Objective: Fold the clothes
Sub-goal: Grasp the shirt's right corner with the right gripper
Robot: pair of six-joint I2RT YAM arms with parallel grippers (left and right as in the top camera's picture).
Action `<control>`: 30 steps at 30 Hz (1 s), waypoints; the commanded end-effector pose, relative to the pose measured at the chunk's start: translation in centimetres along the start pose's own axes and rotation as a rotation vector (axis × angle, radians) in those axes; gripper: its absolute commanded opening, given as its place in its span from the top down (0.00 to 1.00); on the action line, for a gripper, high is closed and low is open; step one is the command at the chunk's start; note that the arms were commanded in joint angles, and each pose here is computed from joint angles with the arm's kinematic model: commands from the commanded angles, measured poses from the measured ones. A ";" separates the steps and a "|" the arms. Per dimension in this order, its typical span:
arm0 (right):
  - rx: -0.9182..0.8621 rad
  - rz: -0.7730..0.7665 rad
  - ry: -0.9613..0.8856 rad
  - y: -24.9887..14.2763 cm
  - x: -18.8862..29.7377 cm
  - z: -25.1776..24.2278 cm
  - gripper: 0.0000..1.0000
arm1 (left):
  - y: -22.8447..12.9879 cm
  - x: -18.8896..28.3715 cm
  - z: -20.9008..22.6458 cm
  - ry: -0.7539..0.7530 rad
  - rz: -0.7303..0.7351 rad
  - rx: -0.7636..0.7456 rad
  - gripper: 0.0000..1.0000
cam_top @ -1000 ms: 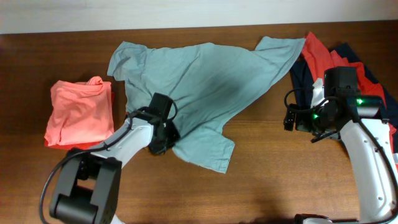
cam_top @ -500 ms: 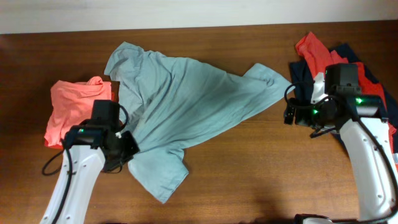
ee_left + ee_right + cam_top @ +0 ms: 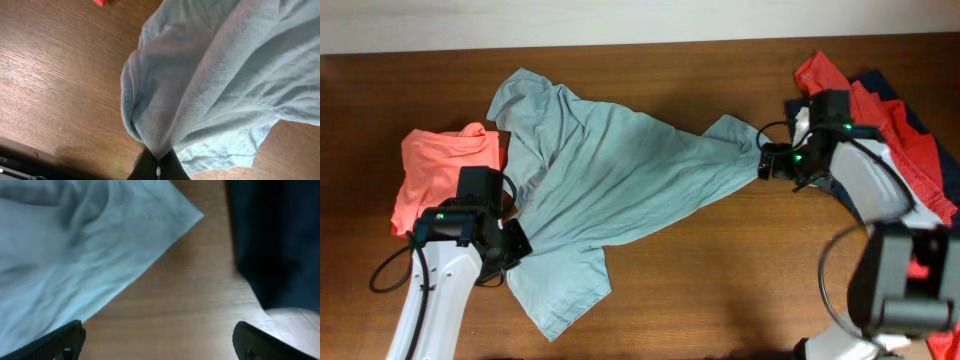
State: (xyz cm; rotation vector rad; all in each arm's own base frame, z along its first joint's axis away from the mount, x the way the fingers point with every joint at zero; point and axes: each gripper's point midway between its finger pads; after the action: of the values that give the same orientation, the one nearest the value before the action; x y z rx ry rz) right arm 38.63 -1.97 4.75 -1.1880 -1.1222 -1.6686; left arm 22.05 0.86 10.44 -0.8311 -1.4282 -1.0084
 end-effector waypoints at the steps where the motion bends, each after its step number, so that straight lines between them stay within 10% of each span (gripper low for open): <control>1: -0.002 0.036 0.031 0.1 -2.9 0.1 0.00 | 0.1 0.1 0.4 0.015 -0.015 -0.014 1.00; 19: 0.016 -0.080 0.057 3.4 -5.5 0.5 0.14 | 0.6 0.0 0.2 0.005 -0.037 -0.013 1.00; 30: 0.018 -0.111 0.033 4.2 -5.9 0.1 0.43 | 0.6 0.0 0.2 0.005 -0.037 -0.013 1.00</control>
State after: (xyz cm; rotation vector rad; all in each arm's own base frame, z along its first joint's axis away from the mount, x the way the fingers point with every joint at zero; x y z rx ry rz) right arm 44.03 -2.12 0.68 -1.0737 -1.2027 -1.7531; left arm 22.71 0.91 10.53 -0.8175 -1.4493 -1.0249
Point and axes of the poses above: each gripper's point midway between its finger pads, its own x axis back along the fingers, its own z axis along the line the jaws close on, y = z × x, and after that the axes turned 5 degrees about -x, right-handed
